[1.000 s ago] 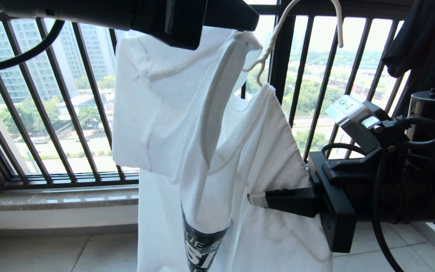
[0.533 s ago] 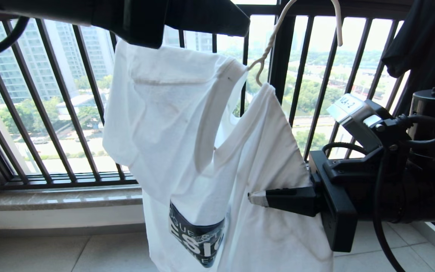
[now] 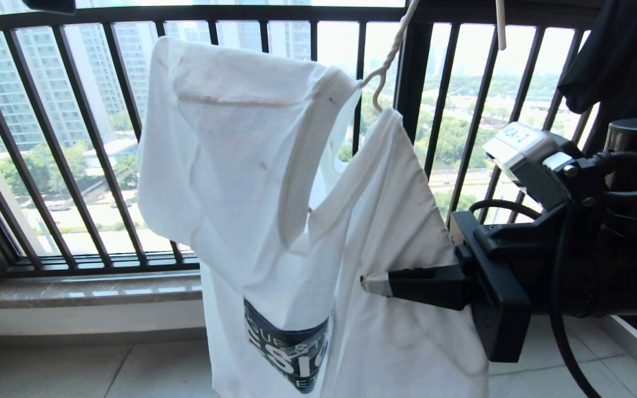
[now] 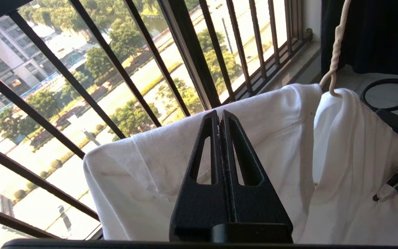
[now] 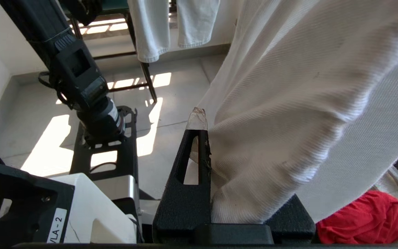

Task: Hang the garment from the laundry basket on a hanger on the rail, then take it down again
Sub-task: Hang the clothes on the clothes rack, then hang the clothes rack on the clothesline

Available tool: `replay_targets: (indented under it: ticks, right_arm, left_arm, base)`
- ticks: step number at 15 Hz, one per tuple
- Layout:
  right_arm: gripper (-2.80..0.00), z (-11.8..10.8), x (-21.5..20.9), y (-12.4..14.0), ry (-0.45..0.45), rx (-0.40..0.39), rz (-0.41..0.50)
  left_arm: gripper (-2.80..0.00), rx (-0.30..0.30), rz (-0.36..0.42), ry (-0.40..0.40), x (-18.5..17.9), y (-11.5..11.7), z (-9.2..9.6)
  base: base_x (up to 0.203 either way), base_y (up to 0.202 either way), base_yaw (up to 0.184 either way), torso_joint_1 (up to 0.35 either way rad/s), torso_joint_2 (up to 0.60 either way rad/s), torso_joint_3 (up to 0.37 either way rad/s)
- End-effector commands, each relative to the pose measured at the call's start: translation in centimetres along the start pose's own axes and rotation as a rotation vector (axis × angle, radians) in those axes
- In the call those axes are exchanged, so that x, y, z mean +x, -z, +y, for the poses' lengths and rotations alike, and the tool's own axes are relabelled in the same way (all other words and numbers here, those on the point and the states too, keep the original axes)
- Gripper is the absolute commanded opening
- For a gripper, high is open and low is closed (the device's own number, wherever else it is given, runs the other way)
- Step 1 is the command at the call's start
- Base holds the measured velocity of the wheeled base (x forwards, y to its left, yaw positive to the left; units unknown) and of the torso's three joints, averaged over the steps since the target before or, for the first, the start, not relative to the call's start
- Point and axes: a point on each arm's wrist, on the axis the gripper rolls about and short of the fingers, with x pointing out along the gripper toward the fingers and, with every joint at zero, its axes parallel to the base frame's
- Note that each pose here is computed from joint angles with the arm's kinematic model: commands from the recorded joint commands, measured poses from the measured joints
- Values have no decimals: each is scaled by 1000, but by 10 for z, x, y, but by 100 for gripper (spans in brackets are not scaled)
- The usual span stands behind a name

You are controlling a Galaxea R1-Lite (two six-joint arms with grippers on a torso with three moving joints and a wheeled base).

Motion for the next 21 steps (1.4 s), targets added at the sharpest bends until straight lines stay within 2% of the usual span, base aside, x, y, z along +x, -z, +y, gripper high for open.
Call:
replay_targets:
  ticks: [1,3,5,8,12,15,17,21]
  right_arm:
    - [-280,-7,7,-4,-12,-14,-8]
    - [-280,-23,13,6,-30,-43,17]
    - [-280,-37,13,19,-79,-76,37]
    - [-280,-45,10,23,-82,-91,41]
    - [-280,-47,14,37,-97,-112,90]
    - [-280,-42,16,45,-133,-138,142]
    - [-280,-40,22,53,-161,-145,169]
    - [-280,-36,31,71,-222,-164,244]
  left_arm:
    - [-280,9,-19,94,-5,7,17]
    - [-280,11,-21,187,0,15,28]
    - [-280,14,9,246,4,22,28]
    - [-280,31,95,326,9,34,21]
    - [-280,38,138,313,15,41,25]
    - [-280,31,289,329,4,57,23]
    - [-280,37,353,319,-6,64,26]
    - [-280,57,480,358,-12,92,26]
  base:
    - [0,0,0,0,0,0]
    - [0,0,0,0,0,0]
    - [0,0,0,0,0,0]
    - [0,0,0,0,0,0]
    - [0,0,0,0,0,0]
    - [0,0,0,0,0,0]
    - [0,0,0,0,0,0]
    - [0,0,0,0,0,0]
